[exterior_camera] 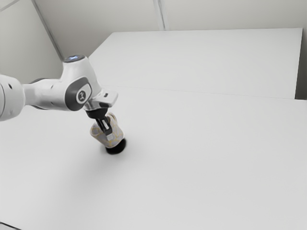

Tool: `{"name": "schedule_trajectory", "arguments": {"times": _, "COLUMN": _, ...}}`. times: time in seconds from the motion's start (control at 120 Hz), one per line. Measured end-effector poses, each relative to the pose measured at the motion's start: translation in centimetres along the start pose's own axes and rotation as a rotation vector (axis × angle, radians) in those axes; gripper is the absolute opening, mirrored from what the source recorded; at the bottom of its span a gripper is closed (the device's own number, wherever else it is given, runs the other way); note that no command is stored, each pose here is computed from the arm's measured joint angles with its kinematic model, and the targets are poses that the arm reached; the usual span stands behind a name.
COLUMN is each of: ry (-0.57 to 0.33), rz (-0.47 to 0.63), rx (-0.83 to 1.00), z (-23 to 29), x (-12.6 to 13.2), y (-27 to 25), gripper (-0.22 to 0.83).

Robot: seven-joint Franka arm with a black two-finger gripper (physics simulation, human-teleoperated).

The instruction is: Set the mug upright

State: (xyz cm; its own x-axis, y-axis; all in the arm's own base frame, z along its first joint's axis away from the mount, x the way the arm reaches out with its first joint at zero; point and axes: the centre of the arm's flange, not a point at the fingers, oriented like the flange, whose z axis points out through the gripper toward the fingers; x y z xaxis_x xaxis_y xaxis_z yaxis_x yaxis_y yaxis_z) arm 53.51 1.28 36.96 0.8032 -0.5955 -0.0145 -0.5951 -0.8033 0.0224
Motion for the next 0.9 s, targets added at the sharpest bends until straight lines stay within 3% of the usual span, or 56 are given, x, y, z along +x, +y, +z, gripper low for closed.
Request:
{"name": "schedule_trajectory", "arguments": {"times": 0.3, "ry": -0.024, "rz": -0.070, "rx": 0.024, "z": 1.3, "x": 0.3, "y": 2.0, "gripper": -0.13}}
{"name": "schedule_trajectory", "arguments": {"times": 0.467, "ry": -0.017, "rz": -0.109, "rx": 0.026, "z": 1.3, "x": 0.6, "y": 2.3, "gripper": 0.22}}
{"name": "schedule_trajectory", "arguments": {"times": 0.567, "ry": -0.014, "rz": -0.133, "rx": 0.026, "z": 1.3, "x": 0.6, "y": 2.2, "gripper": 0.37}}
{"name": "schedule_trajectory", "arguments": {"times": 0.708, "ry": -0.007, "rz": -0.165, "rx": 0.030, "z": 1.0, "x": 0.3, "y": 1.9, "gripper": 0.49}}
{"name": "schedule_trajectory", "arguments": {"times": 0.9, "ry": 0.011, "rz": -0.212, "rx": 0.040, "z": -1.2, "x": 0.1, "y": 1.8, "gripper": 0.56}}
